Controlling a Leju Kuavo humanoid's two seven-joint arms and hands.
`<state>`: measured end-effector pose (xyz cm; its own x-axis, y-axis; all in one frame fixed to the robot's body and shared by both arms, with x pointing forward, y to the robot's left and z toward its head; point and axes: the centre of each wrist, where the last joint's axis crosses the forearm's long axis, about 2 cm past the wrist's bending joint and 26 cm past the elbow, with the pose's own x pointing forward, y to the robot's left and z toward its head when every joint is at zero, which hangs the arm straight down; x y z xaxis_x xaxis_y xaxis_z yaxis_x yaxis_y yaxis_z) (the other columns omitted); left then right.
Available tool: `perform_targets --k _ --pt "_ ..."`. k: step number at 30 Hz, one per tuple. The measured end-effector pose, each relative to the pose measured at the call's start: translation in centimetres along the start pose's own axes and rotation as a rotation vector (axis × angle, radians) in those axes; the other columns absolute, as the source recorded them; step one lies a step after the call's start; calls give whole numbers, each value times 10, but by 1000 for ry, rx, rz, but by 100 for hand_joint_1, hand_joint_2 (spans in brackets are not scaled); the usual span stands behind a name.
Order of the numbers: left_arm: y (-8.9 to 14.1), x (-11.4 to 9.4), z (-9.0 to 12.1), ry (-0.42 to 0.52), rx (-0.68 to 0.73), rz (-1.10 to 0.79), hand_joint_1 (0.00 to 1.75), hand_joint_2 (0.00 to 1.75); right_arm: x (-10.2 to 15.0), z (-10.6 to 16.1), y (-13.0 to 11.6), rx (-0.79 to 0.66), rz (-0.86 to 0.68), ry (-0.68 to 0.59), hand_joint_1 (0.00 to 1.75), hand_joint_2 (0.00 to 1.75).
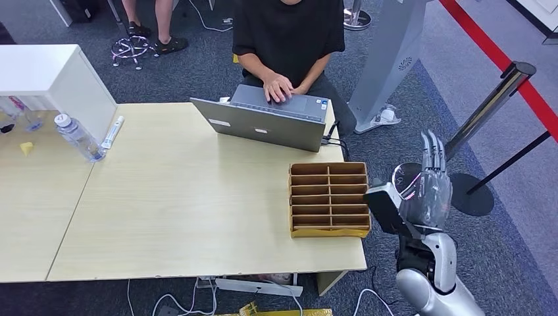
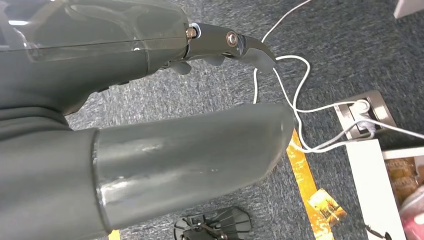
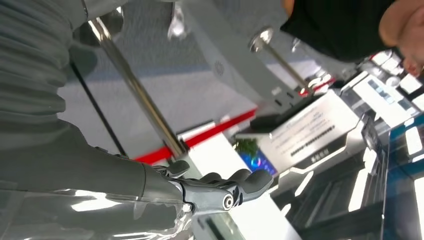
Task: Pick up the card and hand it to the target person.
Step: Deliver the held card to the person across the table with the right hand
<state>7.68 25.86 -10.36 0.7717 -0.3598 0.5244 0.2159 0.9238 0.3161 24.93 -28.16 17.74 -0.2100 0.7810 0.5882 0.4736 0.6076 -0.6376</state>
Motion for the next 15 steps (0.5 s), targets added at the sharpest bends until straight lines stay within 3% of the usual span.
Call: perform_targets --k 6,15 --pt "1 0 0 20 18 23 0 0 6 38 14 56 -107 43 0 175" --pt "1 -2 0 25 25 40 0 0 16 57 24 71 -177 103 0 175"
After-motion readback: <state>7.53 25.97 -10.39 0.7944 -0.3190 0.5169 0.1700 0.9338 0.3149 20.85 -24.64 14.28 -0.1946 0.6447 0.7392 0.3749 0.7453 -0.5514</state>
